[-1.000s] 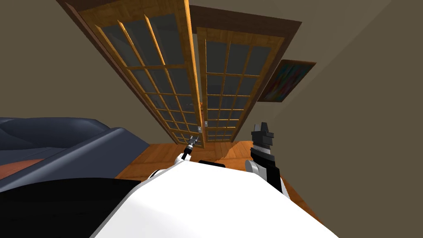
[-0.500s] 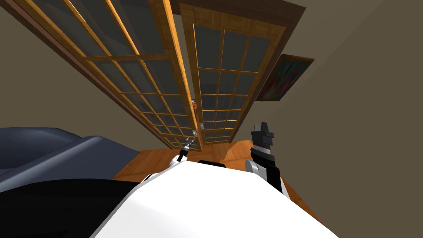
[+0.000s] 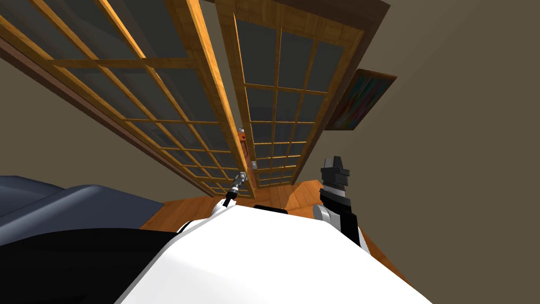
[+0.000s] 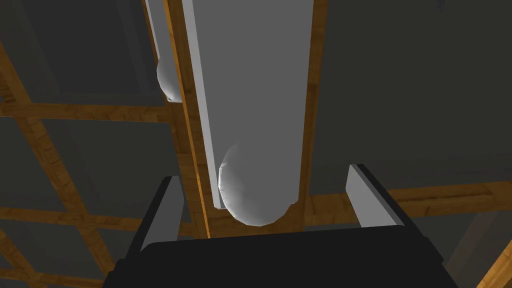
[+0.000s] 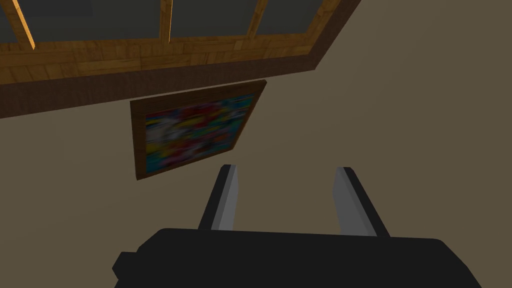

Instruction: Pull the door open

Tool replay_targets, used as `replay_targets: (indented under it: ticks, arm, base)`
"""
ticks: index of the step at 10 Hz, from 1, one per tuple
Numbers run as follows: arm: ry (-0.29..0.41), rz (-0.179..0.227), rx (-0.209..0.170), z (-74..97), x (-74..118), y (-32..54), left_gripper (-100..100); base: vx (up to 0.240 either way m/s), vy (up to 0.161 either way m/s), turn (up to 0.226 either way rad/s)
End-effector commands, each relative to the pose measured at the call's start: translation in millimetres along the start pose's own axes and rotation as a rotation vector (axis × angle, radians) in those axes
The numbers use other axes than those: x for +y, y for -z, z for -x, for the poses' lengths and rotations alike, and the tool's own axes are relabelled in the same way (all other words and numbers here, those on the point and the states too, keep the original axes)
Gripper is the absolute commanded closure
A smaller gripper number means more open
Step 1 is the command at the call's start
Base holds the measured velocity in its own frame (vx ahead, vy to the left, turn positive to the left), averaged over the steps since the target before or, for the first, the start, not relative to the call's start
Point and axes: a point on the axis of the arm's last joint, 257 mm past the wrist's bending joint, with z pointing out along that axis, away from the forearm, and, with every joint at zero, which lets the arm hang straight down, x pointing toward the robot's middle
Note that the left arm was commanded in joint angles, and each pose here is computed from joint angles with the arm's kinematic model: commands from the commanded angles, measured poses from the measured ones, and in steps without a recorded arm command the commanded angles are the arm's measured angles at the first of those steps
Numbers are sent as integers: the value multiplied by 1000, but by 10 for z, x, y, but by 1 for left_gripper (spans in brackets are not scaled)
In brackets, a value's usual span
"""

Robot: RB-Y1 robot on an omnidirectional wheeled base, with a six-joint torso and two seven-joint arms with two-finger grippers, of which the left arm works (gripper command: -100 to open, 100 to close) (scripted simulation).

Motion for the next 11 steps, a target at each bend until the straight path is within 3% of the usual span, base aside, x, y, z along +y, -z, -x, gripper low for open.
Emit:
replay_targets:
  ticks: [1,2,7,11]
  arm:
    - [0,0,0,0,0,0,-100]
    - [0,0,0,0,0,0,100]
    - [0,0,0,0,0,0,100]
    - [107,10,2,-15,19,21,100]
  base:
    - [84,-8,-4]
    - [-19,1,22]
    - [-12,1,-8]
    - [-36,13,-37]
